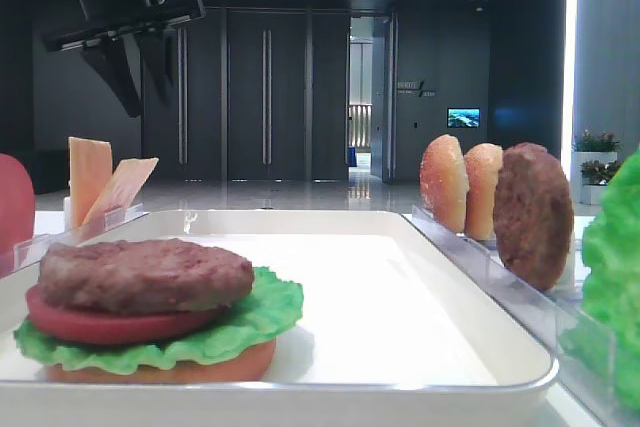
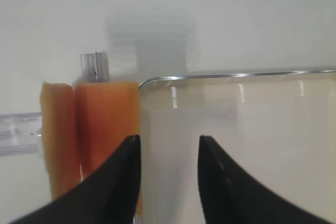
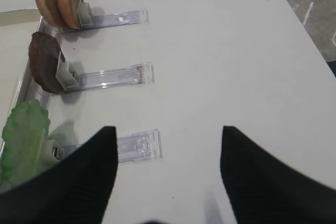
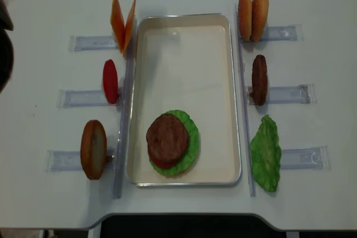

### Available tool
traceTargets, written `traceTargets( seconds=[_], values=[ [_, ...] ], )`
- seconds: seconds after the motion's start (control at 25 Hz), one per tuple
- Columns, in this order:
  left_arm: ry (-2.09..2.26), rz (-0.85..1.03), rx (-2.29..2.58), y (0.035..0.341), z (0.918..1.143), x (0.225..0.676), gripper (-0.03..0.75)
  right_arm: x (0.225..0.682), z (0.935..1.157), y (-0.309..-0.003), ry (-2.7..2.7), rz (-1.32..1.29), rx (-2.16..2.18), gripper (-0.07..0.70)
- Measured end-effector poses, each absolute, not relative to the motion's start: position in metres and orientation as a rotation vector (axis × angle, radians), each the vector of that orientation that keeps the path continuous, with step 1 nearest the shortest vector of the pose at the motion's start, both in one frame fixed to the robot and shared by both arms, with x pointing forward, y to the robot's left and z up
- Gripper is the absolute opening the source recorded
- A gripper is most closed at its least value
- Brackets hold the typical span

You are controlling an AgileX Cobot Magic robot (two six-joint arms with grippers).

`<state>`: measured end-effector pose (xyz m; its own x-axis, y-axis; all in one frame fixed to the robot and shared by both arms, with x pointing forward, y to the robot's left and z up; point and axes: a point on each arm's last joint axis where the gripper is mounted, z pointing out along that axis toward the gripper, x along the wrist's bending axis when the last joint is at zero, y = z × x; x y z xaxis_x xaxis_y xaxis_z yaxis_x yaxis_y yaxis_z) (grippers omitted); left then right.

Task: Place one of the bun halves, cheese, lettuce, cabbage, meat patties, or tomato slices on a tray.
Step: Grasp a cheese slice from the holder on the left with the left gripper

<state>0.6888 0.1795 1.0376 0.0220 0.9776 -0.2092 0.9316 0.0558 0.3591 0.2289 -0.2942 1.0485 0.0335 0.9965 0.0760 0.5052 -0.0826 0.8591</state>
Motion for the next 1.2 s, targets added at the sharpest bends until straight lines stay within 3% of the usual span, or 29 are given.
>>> traceTargets(
  seconds=[0.6, 0.88, 1.2],
  values=[
    [2.033, 0.142, 1.999, 0.183, 1.011, 0.691, 0.291, 0.229, 1.048, -0.294, 1.539, 0.962, 1.663, 0.413],
    [2.044, 0.139, 2.006, 0.183, 1.005, 0.693, 0.419, 0.229, 1.048, -0.294, 1.539, 0.962, 1.663, 0.413],
    [2.044, 0.165, 2.040, 0.178, 1.001, 0.692, 0.440, 0.229, 1.048, -0.294, 1.539, 0.962, 1.663, 0.413]
  ],
)
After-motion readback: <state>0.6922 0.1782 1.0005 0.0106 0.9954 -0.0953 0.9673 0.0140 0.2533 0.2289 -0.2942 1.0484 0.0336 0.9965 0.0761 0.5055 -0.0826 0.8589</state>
